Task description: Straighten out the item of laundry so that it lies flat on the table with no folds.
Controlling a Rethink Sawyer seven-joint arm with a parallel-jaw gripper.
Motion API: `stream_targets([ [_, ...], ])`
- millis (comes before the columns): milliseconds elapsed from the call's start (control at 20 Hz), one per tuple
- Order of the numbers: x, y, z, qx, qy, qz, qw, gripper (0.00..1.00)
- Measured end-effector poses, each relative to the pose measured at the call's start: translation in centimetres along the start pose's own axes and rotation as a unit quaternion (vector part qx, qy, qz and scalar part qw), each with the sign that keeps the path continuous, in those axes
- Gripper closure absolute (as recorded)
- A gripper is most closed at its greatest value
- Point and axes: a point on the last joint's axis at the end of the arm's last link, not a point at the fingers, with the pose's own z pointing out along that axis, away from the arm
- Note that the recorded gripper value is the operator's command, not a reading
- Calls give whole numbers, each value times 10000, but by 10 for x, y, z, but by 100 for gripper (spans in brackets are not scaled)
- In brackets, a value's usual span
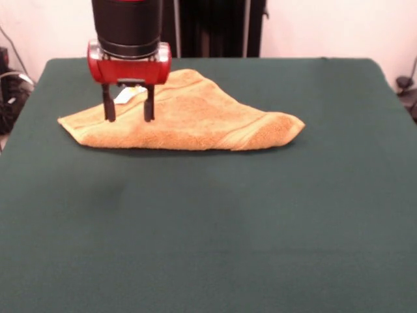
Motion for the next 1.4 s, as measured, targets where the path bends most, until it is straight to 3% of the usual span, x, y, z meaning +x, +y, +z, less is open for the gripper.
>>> stream_targets([
  [550, -28, 26, -4, -69, -341, -685, 9970, 0],
  [850, -41, 25, -6, -60, -588, -1296, 9898, 0],
  [1150, -50, 19, -10, -143, -765, -1849, 9797, 0],
  [1400, -47, 14, -14, -305, -575, -2611, 9631, 0],
])
